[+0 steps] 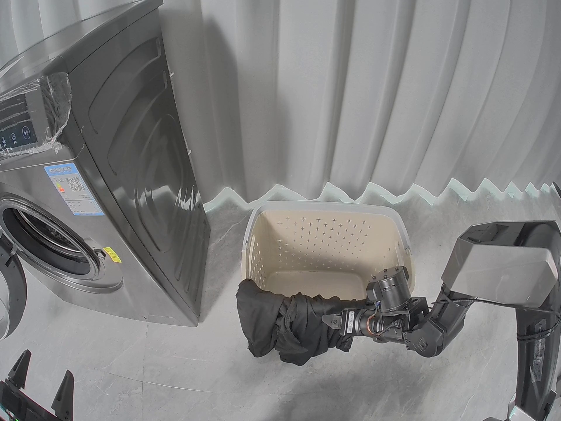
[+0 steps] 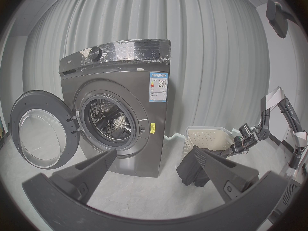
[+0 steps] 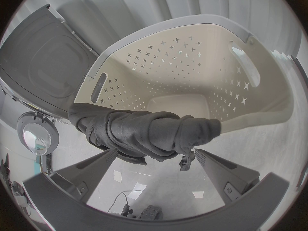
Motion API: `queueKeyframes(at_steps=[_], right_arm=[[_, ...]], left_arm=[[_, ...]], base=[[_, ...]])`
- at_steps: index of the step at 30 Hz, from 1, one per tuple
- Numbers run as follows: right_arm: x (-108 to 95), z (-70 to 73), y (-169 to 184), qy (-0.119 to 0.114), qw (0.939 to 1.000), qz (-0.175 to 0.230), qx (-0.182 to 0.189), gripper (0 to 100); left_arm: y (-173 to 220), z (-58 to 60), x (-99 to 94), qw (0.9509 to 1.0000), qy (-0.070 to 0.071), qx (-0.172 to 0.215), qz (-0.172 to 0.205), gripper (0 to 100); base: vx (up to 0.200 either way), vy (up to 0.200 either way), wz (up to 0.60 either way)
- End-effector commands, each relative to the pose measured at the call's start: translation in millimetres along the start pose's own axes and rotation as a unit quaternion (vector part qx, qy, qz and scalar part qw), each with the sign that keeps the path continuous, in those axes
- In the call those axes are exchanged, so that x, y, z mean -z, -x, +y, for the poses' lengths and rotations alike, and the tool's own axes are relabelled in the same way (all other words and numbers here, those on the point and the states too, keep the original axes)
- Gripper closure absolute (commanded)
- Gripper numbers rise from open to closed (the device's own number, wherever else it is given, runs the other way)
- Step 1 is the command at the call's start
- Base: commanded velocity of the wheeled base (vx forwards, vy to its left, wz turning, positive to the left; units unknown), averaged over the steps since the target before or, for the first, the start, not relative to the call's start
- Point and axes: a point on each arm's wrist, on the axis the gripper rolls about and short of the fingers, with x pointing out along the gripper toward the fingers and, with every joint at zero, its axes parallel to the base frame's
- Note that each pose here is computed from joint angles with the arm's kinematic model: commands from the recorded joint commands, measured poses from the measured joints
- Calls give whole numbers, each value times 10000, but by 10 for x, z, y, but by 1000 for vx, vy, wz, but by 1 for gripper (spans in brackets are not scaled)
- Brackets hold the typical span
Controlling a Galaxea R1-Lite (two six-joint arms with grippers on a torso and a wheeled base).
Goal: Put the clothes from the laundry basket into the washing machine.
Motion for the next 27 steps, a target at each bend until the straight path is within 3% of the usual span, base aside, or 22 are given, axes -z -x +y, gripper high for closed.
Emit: queueKeyframes(at_steps=[1,9,27], right_arm=[[12,28,-92,21,10000,-17,-47,0],[-22,99,-188,46,9997,-161,-172,0],[-17,64,-332,28,9996,-244,-159,0]], left_arm=[[-2,2,47,10000,1,-5,14,0],[-1,2,43,10000,2,-5,7,0],[-2,3,47,10000,1,-13,14,0]], base=[[0,0,0],[0,0,0],[0,0,0]])
